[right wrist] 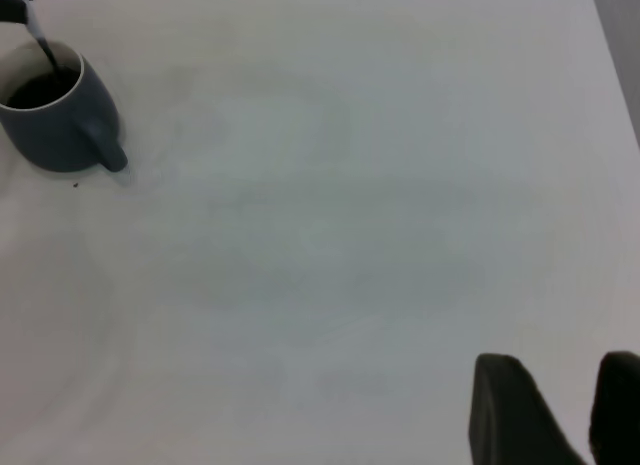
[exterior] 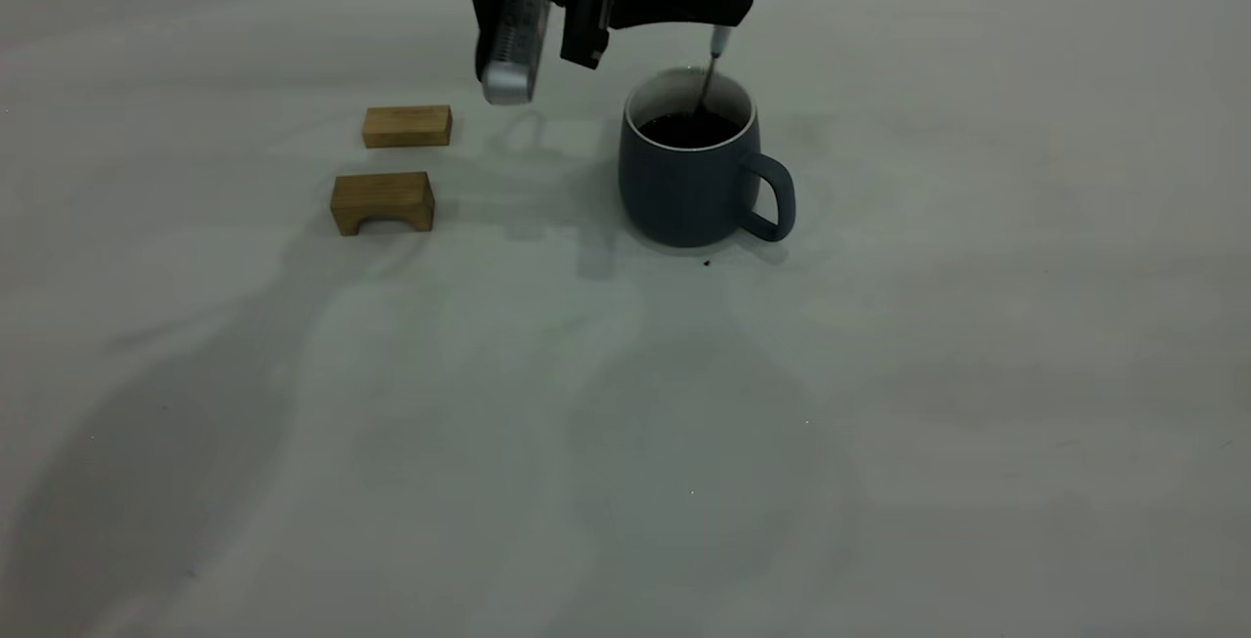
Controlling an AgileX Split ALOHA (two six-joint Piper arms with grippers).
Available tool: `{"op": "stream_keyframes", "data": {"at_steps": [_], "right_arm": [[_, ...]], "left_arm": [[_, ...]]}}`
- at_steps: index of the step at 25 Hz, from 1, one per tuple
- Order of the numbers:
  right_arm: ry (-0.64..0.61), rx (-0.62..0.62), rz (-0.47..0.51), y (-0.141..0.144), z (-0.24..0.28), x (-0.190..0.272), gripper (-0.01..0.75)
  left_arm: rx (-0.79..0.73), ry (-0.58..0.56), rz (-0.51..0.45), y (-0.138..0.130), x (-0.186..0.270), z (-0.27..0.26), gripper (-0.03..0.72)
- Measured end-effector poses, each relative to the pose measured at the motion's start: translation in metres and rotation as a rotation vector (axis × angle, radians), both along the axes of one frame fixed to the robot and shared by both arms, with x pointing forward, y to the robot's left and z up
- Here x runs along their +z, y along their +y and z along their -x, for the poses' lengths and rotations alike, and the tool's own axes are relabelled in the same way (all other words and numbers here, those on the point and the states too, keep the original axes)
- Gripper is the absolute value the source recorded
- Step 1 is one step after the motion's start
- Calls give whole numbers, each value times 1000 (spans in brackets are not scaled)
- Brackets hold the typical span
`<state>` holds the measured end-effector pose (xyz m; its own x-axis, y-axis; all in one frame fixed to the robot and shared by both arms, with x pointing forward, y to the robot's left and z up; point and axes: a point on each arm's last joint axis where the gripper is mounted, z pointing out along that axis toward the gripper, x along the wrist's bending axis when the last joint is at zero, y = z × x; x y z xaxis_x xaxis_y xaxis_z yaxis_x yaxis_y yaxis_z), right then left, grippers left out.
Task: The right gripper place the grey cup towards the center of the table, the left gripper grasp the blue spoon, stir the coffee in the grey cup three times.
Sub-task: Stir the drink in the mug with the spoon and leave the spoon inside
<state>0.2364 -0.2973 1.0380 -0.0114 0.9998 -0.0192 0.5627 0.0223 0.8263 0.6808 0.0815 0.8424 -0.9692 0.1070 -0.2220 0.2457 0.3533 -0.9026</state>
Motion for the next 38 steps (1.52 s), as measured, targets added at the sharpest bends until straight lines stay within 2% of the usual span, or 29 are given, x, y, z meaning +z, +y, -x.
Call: {"op": "stream_keyframes", "data": {"at_steps": [4, 9, 12, 15, 18, 21, 29, 34, 38], "right_arm": [[0, 0, 0, 0, 0, 0, 237], [0, 0, 0, 0, 0, 0, 237], [0, 0, 0, 0, 0, 0, 237], [0, 0, 0, 0, 0, 0, 237], [0, 0, 0, 0, 0, 0, 237], [0, 0, 0, 0, 0, 0, 237], [0, 0, 0, 0, 0, 0, 237], [0, 0, 0, 0, 0, 0, 237], [0, 0, 0, 0, 0, 0, 237]], "left_arm": [[-26, 90, 34, -1, -7, 6, 169], [-16, 208, -43, 4, -12, 8, 169], [-5, 169, -100, 7, -12, 4, 169], [-2, 77, -128, 9, -4, -3, 169], [-15, -10, -127, 8, 5, -8, 169], [-51, -40, -97, 7, 10, -7, 169], [-139, 35, -14, 4, 15, 3, 169], [-170, 115, -79, 9, 10, 8, 169], [-125, 134, -129, 19, 7, 3, 169]]}}
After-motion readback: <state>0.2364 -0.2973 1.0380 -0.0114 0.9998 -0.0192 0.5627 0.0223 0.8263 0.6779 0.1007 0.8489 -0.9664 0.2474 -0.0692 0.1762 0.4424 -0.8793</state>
